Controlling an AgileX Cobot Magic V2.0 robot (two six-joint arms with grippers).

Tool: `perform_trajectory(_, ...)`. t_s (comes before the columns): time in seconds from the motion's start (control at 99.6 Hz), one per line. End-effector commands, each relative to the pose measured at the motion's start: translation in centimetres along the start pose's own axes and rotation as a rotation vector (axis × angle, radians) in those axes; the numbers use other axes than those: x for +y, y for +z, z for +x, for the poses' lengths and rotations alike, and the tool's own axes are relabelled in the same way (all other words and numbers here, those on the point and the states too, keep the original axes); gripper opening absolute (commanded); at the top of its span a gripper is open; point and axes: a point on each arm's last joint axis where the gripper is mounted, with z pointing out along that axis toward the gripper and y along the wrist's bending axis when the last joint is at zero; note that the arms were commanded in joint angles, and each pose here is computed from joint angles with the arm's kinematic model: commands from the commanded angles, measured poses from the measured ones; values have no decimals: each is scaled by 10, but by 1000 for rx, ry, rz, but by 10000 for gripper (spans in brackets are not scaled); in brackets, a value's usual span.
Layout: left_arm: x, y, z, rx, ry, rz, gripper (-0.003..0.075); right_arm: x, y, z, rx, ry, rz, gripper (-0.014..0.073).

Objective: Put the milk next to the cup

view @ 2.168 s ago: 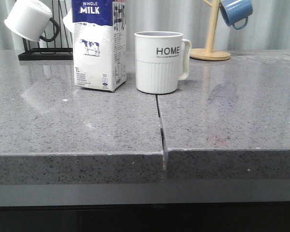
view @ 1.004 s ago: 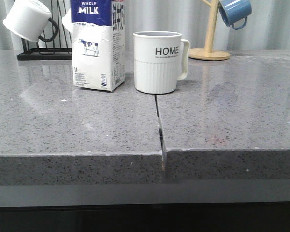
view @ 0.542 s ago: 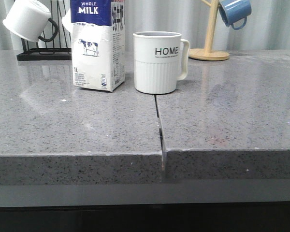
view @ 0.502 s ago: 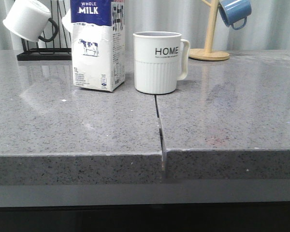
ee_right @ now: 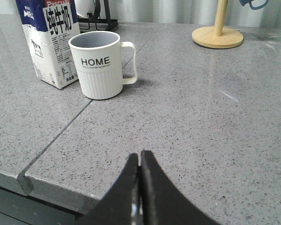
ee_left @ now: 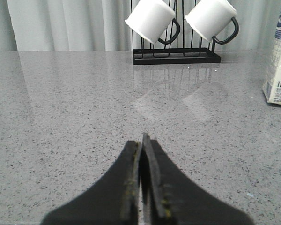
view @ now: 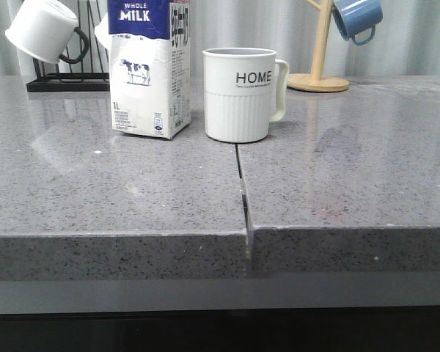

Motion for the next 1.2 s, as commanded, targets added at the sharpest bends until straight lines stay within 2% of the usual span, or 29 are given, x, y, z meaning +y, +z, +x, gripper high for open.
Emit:
perform_trajectory(0.0,0,-1,4,-80,-6,9,-21,1,-2,-14,-89,-4,-8,-69)
perform_trajectory(0.572,0,-1,4,-80,-6,9,-21,0,-2,-16,-105,-5,8,-69)
perform_trajectory(0.753,0,-1,4,-80,-6,9,-21,-12,0,-16,-222,7,161,-69)
perform_trajectory(0.954,0,-1,4,-80,-6,9,-21,-27,1,10,-291,9,346,-69)
perform_trajectory(1.195,0,-1,4,-80,-6,9,-21,-29,-2,56,-273,13,383,-69)
